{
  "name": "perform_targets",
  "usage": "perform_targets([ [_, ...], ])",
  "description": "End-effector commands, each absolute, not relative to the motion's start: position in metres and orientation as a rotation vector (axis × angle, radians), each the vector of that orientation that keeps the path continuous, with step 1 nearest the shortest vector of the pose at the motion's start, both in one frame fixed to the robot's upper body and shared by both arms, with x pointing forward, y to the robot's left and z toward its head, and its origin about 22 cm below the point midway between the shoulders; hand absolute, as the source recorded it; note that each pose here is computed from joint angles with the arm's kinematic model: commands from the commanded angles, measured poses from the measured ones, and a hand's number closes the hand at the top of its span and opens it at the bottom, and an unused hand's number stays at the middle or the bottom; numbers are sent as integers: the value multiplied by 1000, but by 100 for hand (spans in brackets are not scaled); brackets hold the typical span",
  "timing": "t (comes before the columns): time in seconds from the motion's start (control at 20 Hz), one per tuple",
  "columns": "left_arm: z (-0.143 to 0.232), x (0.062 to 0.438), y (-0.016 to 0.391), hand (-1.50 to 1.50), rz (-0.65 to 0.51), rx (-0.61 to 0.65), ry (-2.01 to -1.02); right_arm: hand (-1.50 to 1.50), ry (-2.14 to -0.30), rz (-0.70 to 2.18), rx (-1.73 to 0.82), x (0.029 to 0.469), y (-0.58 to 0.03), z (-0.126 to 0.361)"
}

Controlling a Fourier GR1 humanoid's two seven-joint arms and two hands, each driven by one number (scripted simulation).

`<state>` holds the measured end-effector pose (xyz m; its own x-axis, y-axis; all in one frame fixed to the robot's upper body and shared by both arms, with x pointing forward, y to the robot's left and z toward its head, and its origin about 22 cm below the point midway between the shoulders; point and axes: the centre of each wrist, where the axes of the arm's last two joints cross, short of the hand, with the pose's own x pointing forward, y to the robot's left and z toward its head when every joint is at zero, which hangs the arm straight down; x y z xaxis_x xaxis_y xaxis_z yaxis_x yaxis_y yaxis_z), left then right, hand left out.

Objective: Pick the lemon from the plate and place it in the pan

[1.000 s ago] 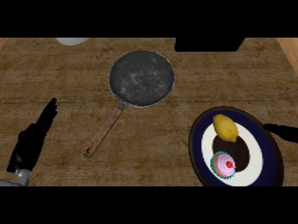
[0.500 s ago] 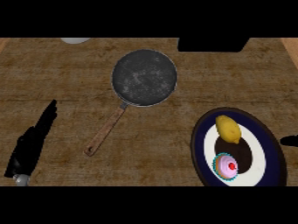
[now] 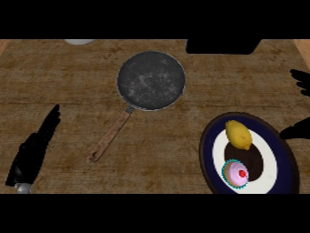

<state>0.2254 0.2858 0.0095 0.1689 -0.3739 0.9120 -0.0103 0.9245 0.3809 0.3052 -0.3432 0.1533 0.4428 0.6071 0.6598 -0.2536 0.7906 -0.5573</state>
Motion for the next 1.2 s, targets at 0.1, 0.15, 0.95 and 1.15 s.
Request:
perform_targets([
  [0.1,0,231,276,0,-275,311,-1392,-150,-850,659,-357,333,-299,167],
  [0.15,6,227,278,0,-274,326,-1379,-150,-837,669,-342,333,-310,157],
  [0.95,-2,211,282,0,-257,322,-1378,-150,-589,883,-341,354,-277,142],
  [1.15,12,228,282,0,-266,335,-1386,-150,-544,926,-350,353,-231,136],
])
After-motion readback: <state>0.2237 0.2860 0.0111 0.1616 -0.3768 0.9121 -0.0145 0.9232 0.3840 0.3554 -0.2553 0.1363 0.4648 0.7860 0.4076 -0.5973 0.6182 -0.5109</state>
